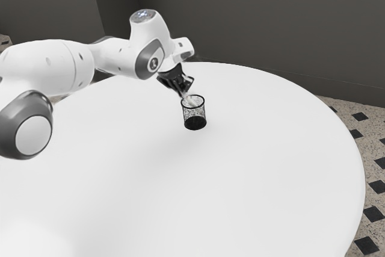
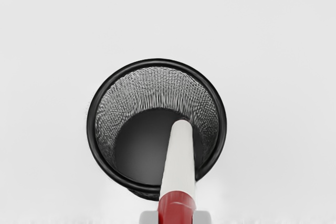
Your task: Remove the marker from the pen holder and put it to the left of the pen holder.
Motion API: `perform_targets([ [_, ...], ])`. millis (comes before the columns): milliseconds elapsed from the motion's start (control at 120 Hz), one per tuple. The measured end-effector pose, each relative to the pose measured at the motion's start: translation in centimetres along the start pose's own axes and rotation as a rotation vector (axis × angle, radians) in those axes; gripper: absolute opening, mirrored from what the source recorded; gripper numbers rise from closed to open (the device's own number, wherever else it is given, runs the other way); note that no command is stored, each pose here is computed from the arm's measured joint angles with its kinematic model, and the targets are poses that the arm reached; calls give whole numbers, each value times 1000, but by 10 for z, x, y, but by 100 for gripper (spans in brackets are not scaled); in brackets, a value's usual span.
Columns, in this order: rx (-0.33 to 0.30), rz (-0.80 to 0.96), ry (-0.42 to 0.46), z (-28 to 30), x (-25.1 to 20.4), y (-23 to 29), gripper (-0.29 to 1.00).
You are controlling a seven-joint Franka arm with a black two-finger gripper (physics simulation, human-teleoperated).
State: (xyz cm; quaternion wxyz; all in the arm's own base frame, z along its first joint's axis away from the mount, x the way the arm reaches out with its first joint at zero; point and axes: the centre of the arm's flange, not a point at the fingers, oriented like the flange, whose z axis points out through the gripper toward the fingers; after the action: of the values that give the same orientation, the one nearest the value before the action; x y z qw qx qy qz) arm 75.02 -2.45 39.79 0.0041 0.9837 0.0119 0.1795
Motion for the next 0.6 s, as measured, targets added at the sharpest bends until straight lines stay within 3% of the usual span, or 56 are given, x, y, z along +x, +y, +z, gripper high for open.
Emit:
perform_targets([
  [300, 14, -30, 104, -123, -7, -19, -8],
  [600, 92, -87, 97, -59, 24, -99, -8],
])
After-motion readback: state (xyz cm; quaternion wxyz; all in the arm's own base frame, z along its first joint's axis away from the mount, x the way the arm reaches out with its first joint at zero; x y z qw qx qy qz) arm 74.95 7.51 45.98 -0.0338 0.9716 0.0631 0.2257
